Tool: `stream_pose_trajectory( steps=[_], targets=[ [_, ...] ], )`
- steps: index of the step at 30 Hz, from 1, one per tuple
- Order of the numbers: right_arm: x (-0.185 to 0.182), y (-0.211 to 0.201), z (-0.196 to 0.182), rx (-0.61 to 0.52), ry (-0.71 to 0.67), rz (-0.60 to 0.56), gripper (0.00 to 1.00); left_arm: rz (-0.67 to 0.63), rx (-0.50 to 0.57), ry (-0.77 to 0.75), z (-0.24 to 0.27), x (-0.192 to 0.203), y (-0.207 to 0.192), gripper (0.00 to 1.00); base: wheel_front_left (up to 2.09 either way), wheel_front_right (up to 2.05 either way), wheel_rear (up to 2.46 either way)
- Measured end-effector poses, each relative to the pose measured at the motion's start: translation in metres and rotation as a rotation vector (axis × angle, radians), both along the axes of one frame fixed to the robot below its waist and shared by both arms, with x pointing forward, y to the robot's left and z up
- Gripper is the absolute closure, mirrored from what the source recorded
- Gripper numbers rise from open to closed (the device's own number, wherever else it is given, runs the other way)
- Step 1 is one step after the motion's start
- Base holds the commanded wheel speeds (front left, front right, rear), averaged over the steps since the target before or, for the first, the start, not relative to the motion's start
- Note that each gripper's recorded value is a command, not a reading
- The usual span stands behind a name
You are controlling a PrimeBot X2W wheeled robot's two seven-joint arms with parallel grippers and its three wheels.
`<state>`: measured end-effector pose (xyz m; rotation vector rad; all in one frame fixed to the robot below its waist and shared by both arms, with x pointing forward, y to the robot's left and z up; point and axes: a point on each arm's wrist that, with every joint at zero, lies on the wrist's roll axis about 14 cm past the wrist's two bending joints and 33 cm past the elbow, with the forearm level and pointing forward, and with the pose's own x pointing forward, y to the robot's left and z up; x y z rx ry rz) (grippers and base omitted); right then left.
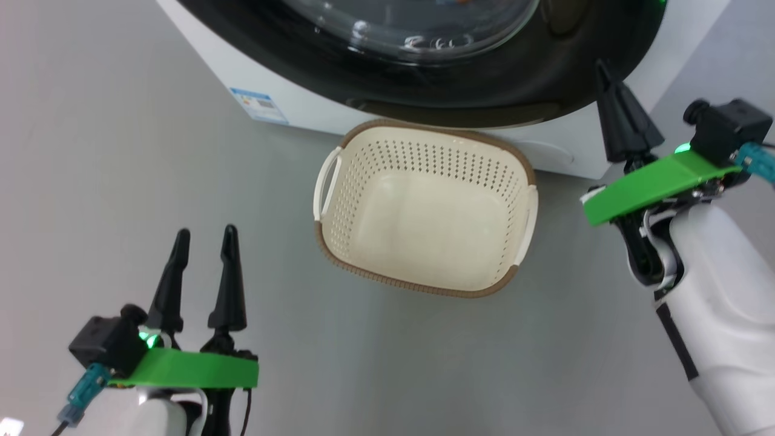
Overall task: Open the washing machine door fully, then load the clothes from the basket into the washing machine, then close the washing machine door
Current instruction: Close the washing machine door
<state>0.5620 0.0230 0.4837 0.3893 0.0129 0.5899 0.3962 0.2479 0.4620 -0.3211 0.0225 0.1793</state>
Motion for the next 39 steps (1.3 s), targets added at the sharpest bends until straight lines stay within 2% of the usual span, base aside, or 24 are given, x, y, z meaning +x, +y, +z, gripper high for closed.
stream_pose_trajectory(
  steps=[1, 2, 7, 13, 39],
  targets=[
    [-0.004, -0.002, 0.0, -0.004, 0.003, -0.003, 0.05, 0.001, 0.0, 0.006, -0.001, -0.003, 0.0, 0.0, 0.0, 0.0, 0.0],
    [-0.008, -0.005, 0.0, -0.007, 0.006, -0.007, 0.0, 0.001, 0.005, 0.013, -0.003, -0.006, 0.001, 0.0, 0.0, 0.0, 0.0],
    [-0.028, -0.013, 0.001, -0.007, 0.024, -0.023, 0.0, 0.01, 0.019, 0.016, -0.001, -0.017, 0.009, 0.0, 0.0, 0.0, 0.0],
    [-0.048, -0.042, -0.002, -0.023, 0.05, -0.087, 0.0, 0.002, 0.031, 0.021, -0.001, -0.025, 0.012, 0.0, 0.0, 0.0, 0.0],
    [-0.14, -0.169, -0.014, -0.056, 0.127, -0.4, 0.0, -0.128, 0.043, -0.007, 0.007, -0.023, -0.017, 0.0, 0.0, 0.0, 0.0]
  ],
)
